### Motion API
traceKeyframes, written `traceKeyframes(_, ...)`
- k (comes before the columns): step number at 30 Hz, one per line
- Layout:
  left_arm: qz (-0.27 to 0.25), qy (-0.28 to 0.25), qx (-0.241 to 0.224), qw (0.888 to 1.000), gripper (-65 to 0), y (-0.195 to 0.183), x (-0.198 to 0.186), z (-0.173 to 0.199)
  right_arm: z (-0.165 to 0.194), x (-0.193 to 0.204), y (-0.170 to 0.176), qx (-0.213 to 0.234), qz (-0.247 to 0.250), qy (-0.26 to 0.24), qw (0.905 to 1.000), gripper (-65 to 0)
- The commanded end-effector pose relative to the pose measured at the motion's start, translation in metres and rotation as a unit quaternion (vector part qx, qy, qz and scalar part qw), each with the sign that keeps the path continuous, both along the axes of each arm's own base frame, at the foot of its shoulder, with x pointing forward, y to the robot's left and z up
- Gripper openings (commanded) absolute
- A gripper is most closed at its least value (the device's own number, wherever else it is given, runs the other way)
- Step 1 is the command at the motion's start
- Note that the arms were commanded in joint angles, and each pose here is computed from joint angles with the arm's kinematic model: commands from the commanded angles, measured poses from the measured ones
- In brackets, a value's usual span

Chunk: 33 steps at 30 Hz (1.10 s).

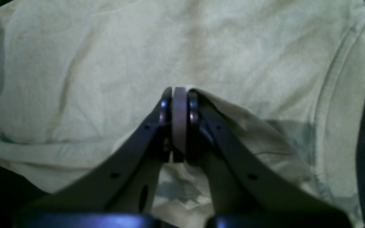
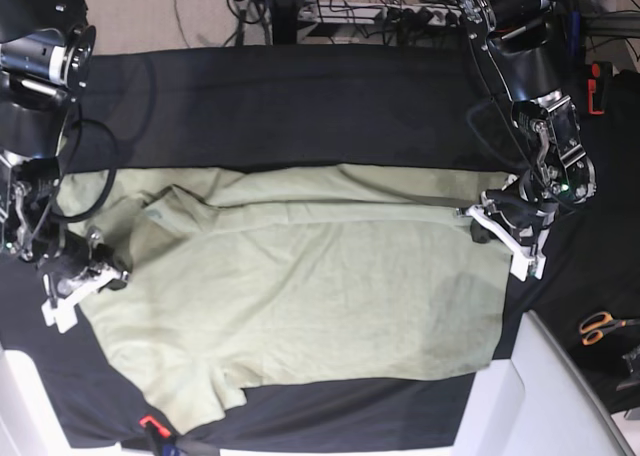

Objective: Fold the T-shirt properly
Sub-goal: 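Lift both shoulder corners and pull them toward the hem, then open both grippers and release the folded shoulder edge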

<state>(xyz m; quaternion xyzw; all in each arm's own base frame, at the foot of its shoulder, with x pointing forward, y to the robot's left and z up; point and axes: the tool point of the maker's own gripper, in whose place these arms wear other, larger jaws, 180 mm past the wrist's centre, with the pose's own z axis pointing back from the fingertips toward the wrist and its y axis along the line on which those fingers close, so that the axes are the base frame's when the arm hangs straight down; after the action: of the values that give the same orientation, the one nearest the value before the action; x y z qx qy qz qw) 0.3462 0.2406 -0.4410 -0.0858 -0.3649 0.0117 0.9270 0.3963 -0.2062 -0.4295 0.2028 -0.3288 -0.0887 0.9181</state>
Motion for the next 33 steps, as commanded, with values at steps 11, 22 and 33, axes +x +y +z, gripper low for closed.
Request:
traceKeyframes(11,0.051,-0.026,-0.011,0.998,-65.0,0.012,0.009,-0.001,0.023,0.02,-0.007,-0.001,-0.008,-0.043,0.999,-64.8)
traceKeyframes(22,0.051,-0.028,-0.007,0.998,-65.0,0.014,0.011,0.001,0.025,0.023,-0.006,0.001,-0.012,-0.053,0.9985,-64.8)
traceKeyframes(33,0.057,-0.035,-0.01,0.998,-65.0,0.016,0.018,0.006,0.026,0.024,-0.008,0.004,-0.019,-0.055,0.9983,-59.4)
